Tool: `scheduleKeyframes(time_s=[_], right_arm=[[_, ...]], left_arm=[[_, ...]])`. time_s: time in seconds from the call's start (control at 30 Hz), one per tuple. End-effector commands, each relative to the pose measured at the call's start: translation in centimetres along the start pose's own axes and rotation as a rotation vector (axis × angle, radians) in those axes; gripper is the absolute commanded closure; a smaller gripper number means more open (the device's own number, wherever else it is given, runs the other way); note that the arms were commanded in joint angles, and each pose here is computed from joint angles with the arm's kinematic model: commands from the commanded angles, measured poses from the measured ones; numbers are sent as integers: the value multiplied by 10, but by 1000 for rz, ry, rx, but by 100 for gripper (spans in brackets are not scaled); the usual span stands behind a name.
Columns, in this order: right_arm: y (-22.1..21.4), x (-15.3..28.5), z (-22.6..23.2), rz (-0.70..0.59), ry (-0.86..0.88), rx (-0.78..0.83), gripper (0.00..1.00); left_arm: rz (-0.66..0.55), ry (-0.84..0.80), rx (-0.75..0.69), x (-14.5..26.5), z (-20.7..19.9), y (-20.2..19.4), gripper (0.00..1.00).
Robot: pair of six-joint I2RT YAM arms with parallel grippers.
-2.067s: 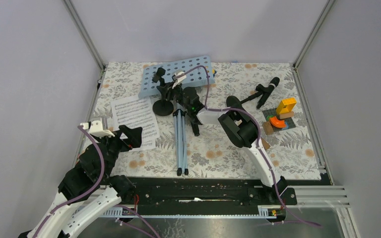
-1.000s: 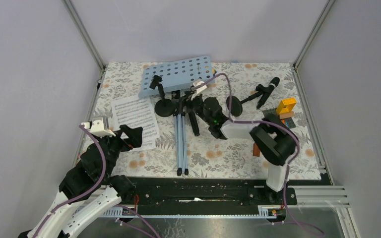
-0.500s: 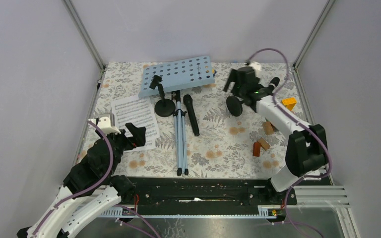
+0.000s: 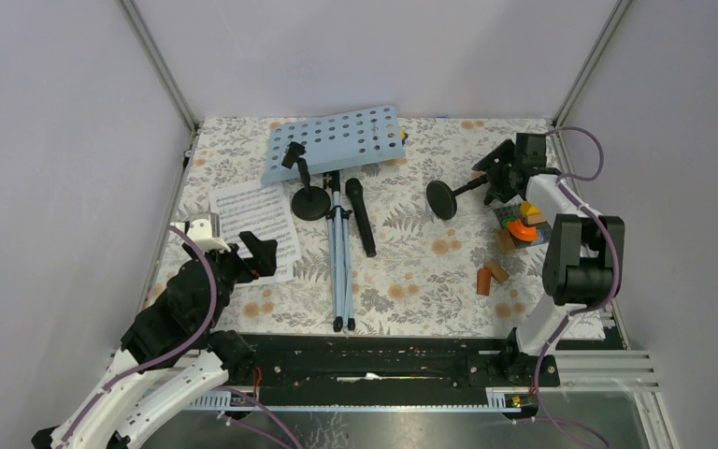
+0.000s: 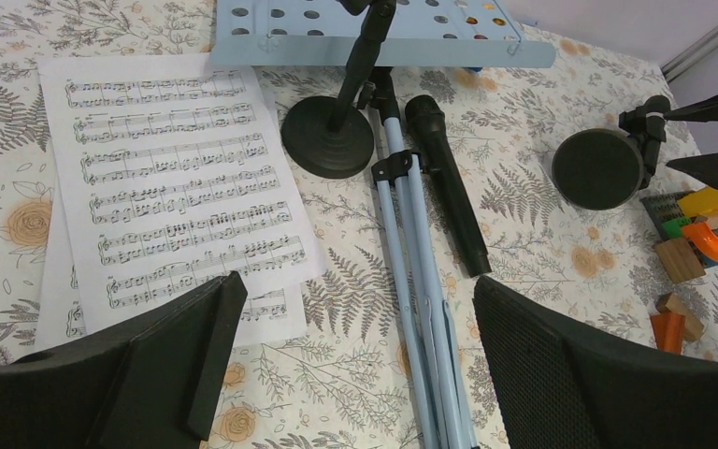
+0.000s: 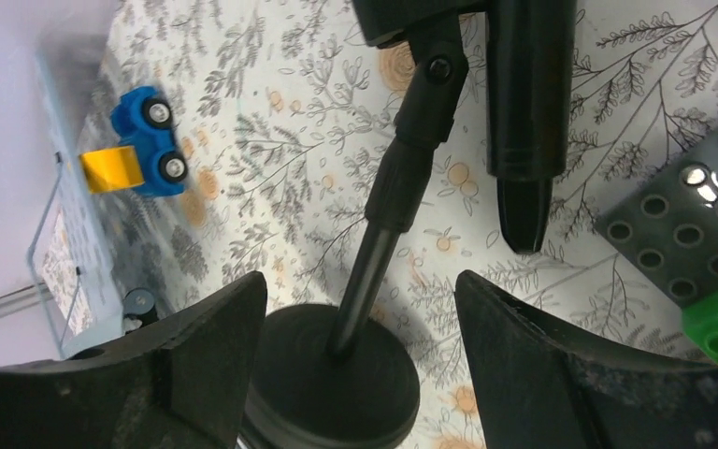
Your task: Pack up the instrument practice props
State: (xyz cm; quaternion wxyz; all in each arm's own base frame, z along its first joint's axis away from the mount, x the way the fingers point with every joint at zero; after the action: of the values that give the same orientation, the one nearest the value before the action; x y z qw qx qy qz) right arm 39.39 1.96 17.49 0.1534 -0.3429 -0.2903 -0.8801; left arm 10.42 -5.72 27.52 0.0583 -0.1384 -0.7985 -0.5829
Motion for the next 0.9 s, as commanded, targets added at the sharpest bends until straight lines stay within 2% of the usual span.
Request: scheduleKeyframes(time_s=[0.0, 0.23, 0.5, 0.63, 0.87], right_arm=[[7, -24, 6, 18, -14, -32, 22], [6, -62, -1, 67, -56, -41, 34], [14, -87, 2, 74, -84, -19, 63], [14, -90, 0, 80, -87, -4, 66], [12, -84, 4, 111, -25, 59, 97]], left_arm=[[-18, -32, -3, -3, -6, 5, 1], [-23, -37, 1, -2, -5, 5, 1], [-23, -45, 0, -3, -6, 5, 1], [-19, -41, -3, -4, -6, 5, 1], [-16, -47, -6, -6, -7, 5, 1]])
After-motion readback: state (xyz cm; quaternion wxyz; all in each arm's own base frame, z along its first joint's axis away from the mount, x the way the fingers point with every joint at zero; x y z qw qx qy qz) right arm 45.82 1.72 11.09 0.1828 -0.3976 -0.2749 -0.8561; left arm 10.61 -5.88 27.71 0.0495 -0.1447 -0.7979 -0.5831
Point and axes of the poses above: each gripper's point midway between its finger pads, its own x axis back along the fingers, its own z axis along the line the jaws close on, y = z × x, the point moved 9 cm from there along x, back along the fingers, and after that the axes turned 1 degree about -x, right-handed, at the moved point
